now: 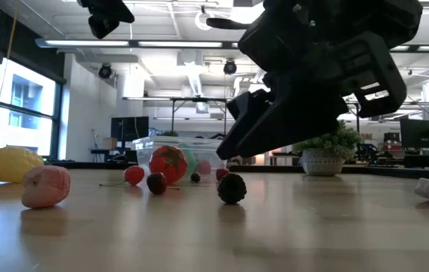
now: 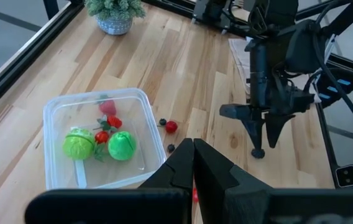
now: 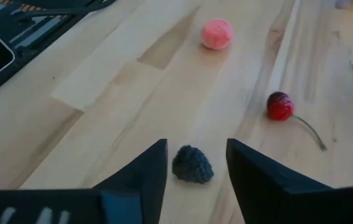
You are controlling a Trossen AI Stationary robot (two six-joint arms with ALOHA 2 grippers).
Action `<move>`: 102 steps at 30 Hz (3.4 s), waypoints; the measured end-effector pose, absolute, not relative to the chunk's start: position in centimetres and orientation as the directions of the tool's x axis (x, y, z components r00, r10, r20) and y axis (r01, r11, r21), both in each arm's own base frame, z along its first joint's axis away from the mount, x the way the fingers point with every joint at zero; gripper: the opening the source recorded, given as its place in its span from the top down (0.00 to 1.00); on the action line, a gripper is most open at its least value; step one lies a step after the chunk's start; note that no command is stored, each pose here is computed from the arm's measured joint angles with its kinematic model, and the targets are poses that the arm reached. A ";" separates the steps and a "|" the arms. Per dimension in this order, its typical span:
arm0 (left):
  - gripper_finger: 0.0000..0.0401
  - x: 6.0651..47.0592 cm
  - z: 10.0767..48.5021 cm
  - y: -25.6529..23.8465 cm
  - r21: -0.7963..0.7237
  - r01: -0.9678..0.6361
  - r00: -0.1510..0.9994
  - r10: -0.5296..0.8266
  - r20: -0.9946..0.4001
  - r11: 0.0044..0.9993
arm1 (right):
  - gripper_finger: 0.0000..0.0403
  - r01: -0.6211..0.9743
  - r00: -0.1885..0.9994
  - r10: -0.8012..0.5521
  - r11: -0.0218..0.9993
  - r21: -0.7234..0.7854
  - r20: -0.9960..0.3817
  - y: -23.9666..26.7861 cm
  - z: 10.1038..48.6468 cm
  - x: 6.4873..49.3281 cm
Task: Pick and placing Produce into tupperware
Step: Put the dark blackberry into the transparent bin
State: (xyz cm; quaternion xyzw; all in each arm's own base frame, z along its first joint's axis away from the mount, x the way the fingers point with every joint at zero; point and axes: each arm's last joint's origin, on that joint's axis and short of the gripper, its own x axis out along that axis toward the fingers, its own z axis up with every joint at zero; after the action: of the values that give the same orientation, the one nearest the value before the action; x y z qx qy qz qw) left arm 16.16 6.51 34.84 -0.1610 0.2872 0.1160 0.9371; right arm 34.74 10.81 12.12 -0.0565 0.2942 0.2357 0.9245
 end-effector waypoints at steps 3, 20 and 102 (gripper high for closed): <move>1.00 16.2 34.8 6.5 -0.235 -0.310 0.808 0.125 -0.576 0.921 | 0.54 -0.479 0.714 0.408 0.878 0.029 -0.569 11.1 12.1 34.7; 1.00 16.2 34.8 6.5 -0.235 -0.310 0.808 0.125 -0.575 0.921 | 0.44 -0.481 0.711 0.391 0.877 0.001 -0.585 11.1 10.6 35.0; 1.00 16.2 34.8 6.5 -0.235 -0.310 0.808 0.125 -0.575 0.921 | 0.70 0.155 0.792 -0.108 0.988 0.027 -0.601 -9.9 26.8 39.8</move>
State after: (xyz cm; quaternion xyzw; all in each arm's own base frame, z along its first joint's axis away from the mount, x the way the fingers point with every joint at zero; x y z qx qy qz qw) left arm 16.15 6.51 34.85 -0.1609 0.2871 0.1159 0.9371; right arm 39.84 -9.90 26.79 0.0375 0.3150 -0.0695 0.9458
